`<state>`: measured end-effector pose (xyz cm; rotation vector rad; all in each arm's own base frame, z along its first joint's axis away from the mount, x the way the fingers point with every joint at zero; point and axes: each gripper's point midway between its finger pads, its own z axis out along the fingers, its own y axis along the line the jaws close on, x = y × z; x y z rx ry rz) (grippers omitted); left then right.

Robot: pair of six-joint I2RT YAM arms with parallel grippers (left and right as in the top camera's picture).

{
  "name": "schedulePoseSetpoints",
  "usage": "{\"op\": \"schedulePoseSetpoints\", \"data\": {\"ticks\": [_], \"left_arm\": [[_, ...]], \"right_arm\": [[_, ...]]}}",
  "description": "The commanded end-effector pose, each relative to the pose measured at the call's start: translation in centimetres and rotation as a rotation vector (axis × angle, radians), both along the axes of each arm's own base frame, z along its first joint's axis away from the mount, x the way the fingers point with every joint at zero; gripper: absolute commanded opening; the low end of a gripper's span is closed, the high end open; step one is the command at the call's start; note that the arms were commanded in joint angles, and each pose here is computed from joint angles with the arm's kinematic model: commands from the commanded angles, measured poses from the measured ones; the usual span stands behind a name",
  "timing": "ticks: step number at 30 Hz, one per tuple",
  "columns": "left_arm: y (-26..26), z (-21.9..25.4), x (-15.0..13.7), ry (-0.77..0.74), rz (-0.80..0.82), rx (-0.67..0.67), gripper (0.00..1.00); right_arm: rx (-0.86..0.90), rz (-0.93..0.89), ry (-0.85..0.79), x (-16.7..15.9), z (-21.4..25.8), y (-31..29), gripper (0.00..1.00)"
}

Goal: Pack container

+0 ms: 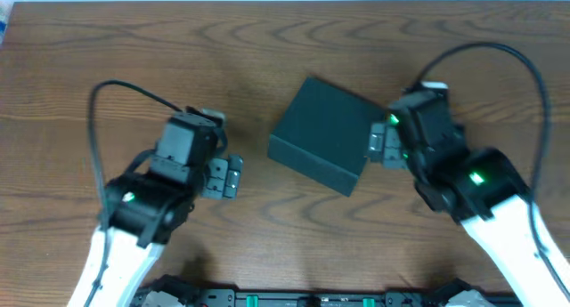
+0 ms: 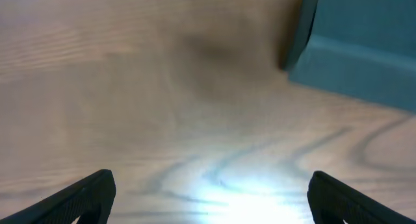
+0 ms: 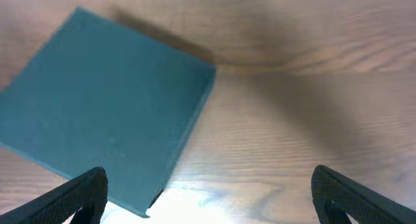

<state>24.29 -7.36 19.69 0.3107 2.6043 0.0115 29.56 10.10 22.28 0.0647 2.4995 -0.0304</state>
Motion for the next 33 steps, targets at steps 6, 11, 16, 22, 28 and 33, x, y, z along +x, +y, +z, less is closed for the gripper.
{"op": "schedulePoseSetpoints", "data": {"ticks": [6,11,16,22,28,33], "left_arm": [[-2.1,-4.3,-1.2,0.148,-0.023,-0.097,0.95],[-2.1,-4.5,-1.4,0.166,-0.009,-0.096,0.95],[-2.5,-4.7,-2.0,0.196,0.009,-0.135,0.95],[-3.5,-4.6,-2.5,0.228,-0.001,-0.193,0.95],[-3.4,-4.8,-3.0,0.248,0.000,-0.189,0.95],[-3.2,-4.9,-3.4,0.265,0.003,-0.182,0.95]], "right_arm": [[-0.045,0.051,0.141,3.1,-6.3,2.6,0.99],[-0.069,0.073,0.231,3.1,-9.4,3.5,0.99],[-0.105,0.097,0.293,2.2,-11.1,4.2,0.99],[-0.139,0.102,0.350,0.8,-13.3,4.2,0.99],[-0.180,0.030,0.435,-1.4,-16.8,2.4,0.99],[-0.185,0.006,0.436,-2.0,-18.4,1.8,0.99]]}}
